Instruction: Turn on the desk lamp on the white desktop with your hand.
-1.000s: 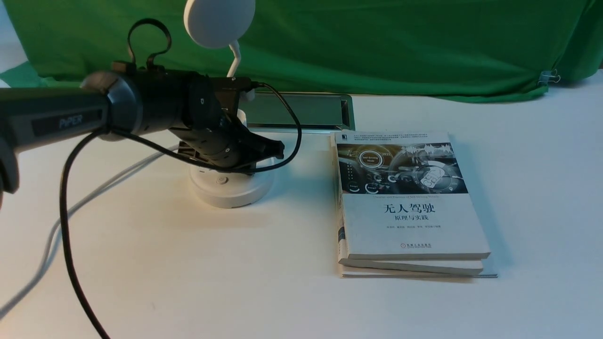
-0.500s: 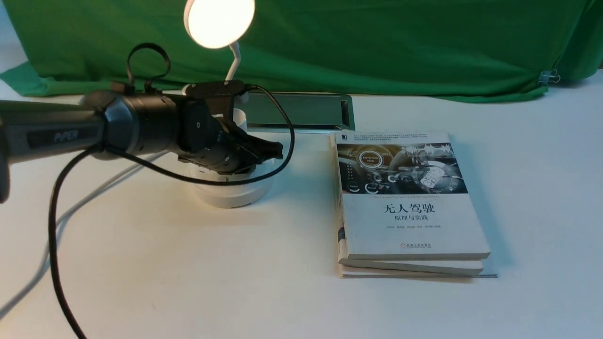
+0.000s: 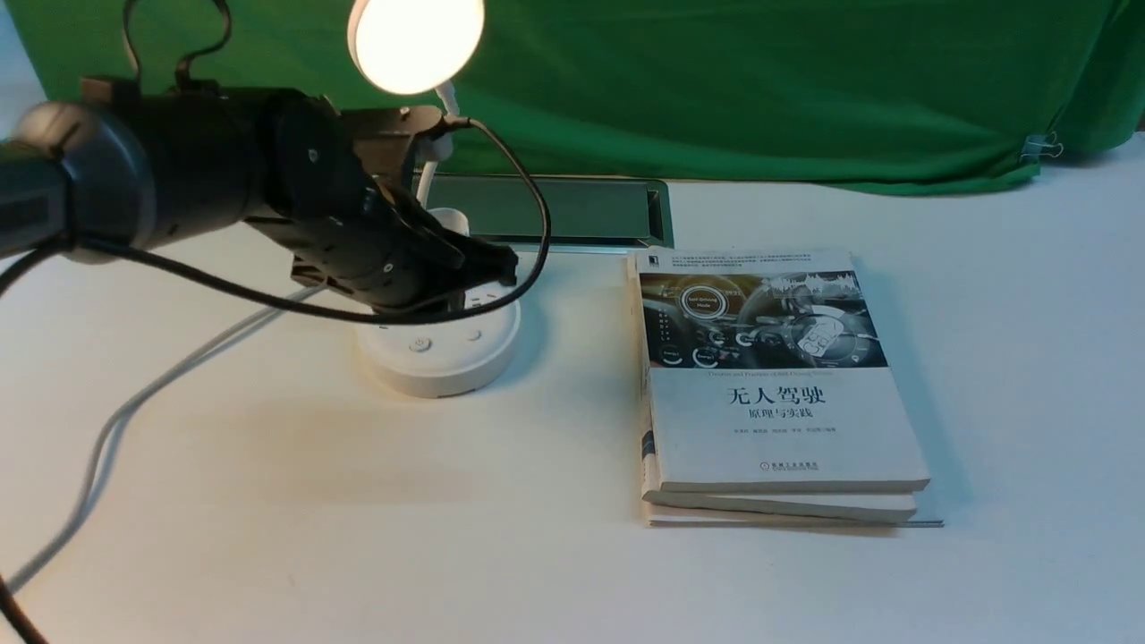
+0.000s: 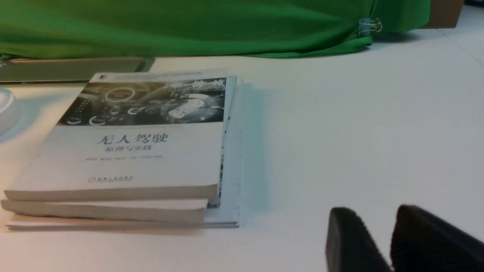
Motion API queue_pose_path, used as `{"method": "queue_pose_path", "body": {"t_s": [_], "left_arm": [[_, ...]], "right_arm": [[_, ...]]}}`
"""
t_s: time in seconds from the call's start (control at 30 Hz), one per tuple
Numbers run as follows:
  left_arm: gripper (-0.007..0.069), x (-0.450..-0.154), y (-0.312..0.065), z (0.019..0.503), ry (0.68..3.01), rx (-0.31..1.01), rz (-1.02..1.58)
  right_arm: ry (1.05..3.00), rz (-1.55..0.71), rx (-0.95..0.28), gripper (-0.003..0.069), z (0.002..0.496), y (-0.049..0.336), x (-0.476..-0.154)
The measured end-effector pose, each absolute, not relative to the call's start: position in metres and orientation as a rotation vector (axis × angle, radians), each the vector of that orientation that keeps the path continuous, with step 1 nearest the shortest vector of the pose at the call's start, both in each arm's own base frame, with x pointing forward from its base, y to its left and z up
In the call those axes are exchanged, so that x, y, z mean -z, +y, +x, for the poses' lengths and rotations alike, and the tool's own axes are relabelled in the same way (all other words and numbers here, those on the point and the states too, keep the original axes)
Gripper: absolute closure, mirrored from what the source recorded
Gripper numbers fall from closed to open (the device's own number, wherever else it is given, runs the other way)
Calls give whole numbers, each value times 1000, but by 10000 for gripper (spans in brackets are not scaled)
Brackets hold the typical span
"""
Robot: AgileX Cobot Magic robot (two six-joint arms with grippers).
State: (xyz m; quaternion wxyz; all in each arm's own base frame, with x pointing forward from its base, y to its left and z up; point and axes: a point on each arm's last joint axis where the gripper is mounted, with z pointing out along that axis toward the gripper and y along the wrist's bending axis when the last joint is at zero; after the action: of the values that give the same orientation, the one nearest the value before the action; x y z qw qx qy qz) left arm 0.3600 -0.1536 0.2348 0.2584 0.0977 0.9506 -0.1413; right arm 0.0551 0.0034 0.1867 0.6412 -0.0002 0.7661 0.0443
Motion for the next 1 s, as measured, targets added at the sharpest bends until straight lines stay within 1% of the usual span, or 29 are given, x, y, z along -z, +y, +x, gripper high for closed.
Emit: {"method": "queue_pose_path", "body": {"t_s": [0.07,0.17,0.23,0.3,0.43,0.57,0.6,0.67,0.7,0.83,1.0], "left_arm": [[624,-240,-150,336,2626,436,341],[624,-249,-145,308,2626,488,407],[624,-267,-135,276,2569,534,447],[624,-290,-123,241,2469,563,466],[624,-324,-99,188,2192,549,442],[624,-343,-70,136,1873,505,356],[624,-344,-69,134,1857,502,351],[624,-345,-53,107,1676,463,297],[624,-343,-48,98,1632,453,288],[624,-333,-37,75,1542,430,287],[624,-324,-31,60,1499,401,308]], "right_arm": [[1747,0,-101,418,55,3,-187],[1747,0,-101,418,55,3,-187],[1747,0,-101,418,55,3,-187],[1747,0,-101,418,55,3,-187],[1747,0,-101,418,55,3,-187],[1747,0,-101,419,55,3,-187],[1747,0,-101,419,55,3,-187],[1746,0,-101,419,55,3,-187],[1746,0,-101,419,55,3,-187],[1746,0,-101,419,55,3,-187],[1746,0,-101,419,55,3,-187]]}}
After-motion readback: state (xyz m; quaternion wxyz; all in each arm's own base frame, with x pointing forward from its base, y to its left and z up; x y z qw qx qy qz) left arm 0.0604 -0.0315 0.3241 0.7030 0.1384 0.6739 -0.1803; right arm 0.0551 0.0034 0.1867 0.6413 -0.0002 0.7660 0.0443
